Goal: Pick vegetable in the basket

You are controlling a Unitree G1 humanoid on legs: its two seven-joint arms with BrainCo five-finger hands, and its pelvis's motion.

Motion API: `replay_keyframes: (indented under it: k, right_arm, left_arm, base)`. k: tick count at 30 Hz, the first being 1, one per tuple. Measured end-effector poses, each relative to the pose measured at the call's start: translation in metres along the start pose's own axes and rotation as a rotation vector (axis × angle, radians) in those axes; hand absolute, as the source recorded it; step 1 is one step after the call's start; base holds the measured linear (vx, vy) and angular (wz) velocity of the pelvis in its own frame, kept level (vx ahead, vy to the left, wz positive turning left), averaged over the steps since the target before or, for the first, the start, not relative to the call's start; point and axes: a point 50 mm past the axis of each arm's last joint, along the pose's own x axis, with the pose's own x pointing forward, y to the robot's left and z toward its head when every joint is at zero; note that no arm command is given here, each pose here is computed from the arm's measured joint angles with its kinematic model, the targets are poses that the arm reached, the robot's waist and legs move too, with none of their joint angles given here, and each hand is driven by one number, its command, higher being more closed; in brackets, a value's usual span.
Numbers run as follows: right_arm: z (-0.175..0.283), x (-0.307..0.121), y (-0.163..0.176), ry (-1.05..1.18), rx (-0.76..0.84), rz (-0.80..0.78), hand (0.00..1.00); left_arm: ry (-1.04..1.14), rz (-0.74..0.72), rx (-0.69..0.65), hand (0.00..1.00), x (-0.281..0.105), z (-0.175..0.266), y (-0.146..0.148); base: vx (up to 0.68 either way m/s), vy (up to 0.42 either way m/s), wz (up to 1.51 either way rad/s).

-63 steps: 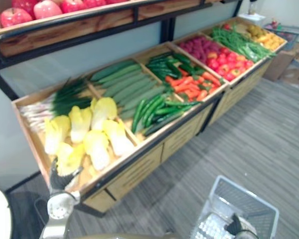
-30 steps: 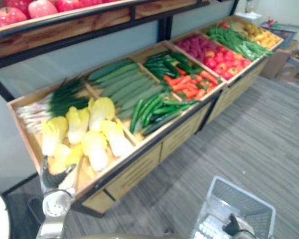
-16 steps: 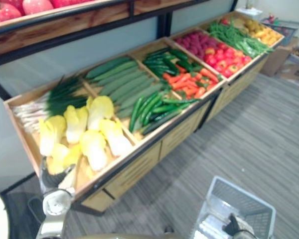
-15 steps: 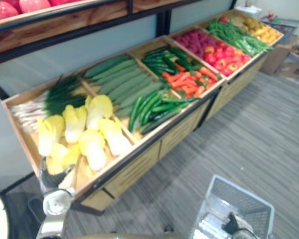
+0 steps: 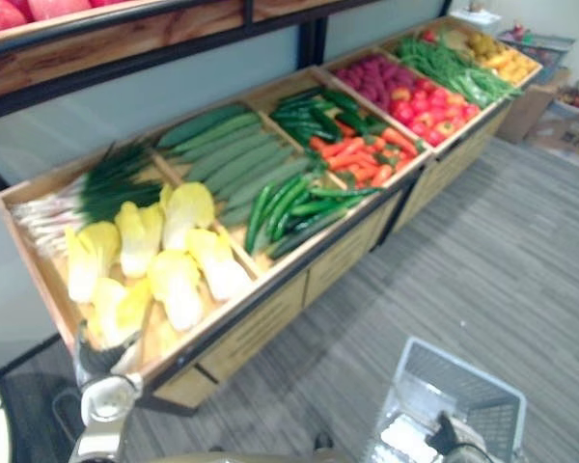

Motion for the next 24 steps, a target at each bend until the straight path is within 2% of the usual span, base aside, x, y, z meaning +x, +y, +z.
replay_keyframes:
  k: [8, 20, 21, 24]
  right_arm:
    - [0.003, -0.002, 0.0, -0.026, -0.016, -0.009, 1.0]
    - [0.006, -0.001, -0.007, -0.1, -0.084, -0.007, 1.0]
    - [0.006, -0.001, -0.007, -0.1, -0.088, -0.006, 1.0]
    - [0.006, -0.002, -0.009, -0.119, -0.115, -0.006, 1.0]
  left_arm:
    - [0.129, -0.008, 0.017, 0.0, 0.001, -0.022, -0.008]
    - [0.17, 0.004, 0.077, 0.0, 0.004, -0.033, -0.007]
    - [0.175, 0.006, 0.081, 1.0, 0.004, -0.034, -0.006]
    - [0.187, 0.015, 0.091, 1.0, 0.004, -0.036, -0.007]
  base:
    - [0.02, -0.012, -0.13]
    - [0.01, -0.013, -0.11]
    - [0.01, -0.003, -0.1]
    - [-0.01, -0.005, -0.07]
